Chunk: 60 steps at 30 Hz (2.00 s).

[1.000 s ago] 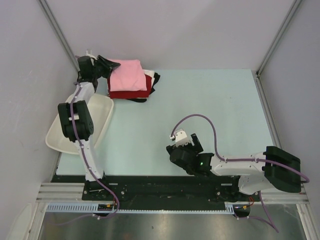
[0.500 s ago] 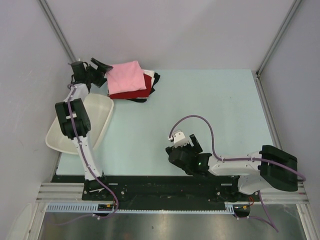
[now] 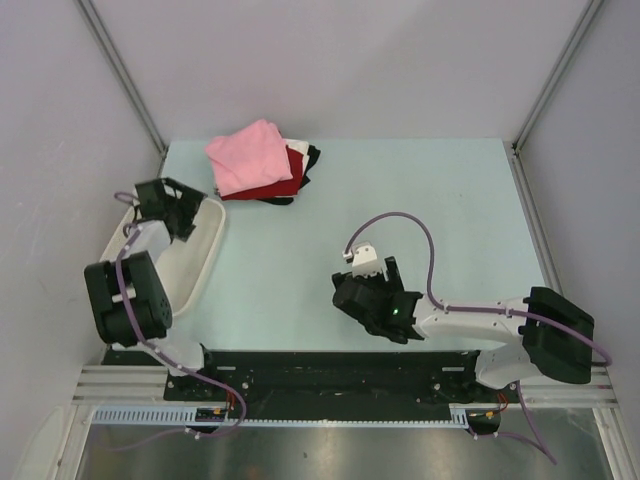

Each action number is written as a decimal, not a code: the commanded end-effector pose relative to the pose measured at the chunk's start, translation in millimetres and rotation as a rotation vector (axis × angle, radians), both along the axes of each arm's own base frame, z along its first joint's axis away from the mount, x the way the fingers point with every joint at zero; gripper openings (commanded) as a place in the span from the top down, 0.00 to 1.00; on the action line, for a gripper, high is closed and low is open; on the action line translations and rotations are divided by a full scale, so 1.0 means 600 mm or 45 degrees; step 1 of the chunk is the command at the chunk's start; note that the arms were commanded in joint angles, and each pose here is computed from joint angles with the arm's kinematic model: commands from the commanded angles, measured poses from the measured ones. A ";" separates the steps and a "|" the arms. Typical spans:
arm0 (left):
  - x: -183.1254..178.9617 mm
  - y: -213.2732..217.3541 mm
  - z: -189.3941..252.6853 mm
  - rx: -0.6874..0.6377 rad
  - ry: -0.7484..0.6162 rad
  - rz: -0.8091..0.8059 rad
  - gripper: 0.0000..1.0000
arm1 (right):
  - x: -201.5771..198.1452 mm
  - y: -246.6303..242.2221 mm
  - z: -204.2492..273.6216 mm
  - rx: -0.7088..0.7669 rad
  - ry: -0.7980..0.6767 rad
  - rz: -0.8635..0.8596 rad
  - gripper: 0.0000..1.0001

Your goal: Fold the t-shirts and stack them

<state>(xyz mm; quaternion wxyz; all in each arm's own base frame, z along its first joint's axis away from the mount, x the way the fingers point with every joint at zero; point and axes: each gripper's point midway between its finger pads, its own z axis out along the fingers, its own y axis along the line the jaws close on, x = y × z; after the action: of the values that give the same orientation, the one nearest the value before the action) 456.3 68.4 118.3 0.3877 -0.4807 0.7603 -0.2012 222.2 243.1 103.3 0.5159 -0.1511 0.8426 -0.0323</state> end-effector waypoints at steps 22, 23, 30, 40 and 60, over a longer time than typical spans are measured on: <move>-0.366 -0.199 0.225 0.355 -0.532 -0.457 0.00 | 0.110 -0.028 0.164 0.340 0.033 -0.254 0.00; -0.375 -0.208 0.223 0.350 -0.542 -0.503 0.00 | 0.106 -0.035 0.176 0.349 0.025 -0.256 0.00; -0.434 -0.274 0.212 0.251 -0.614 -0.815 0.00 | 0.089 -0.082 0.264 0.428 -0.087 -0.275 0.00; -0.415 -0.323 0.269 0.211 -0.837 -1.022 0.00 | 0.088 -0.153 0.385 0.469 -0.352 -0.368 0.01; -0.230 -0.546 0.126 0.384 -0.517 -1.286 0.00 | 0.275 -0.161 0.131 0.362 0.201 -0.560 0.00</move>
<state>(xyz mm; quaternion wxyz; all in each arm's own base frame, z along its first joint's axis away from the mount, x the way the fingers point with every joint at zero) 304.4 -250.3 179.0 0.3801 0.0419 0.8455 -0.3728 385.6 142.9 188.9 0.4666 0.0892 0.8796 -0.0263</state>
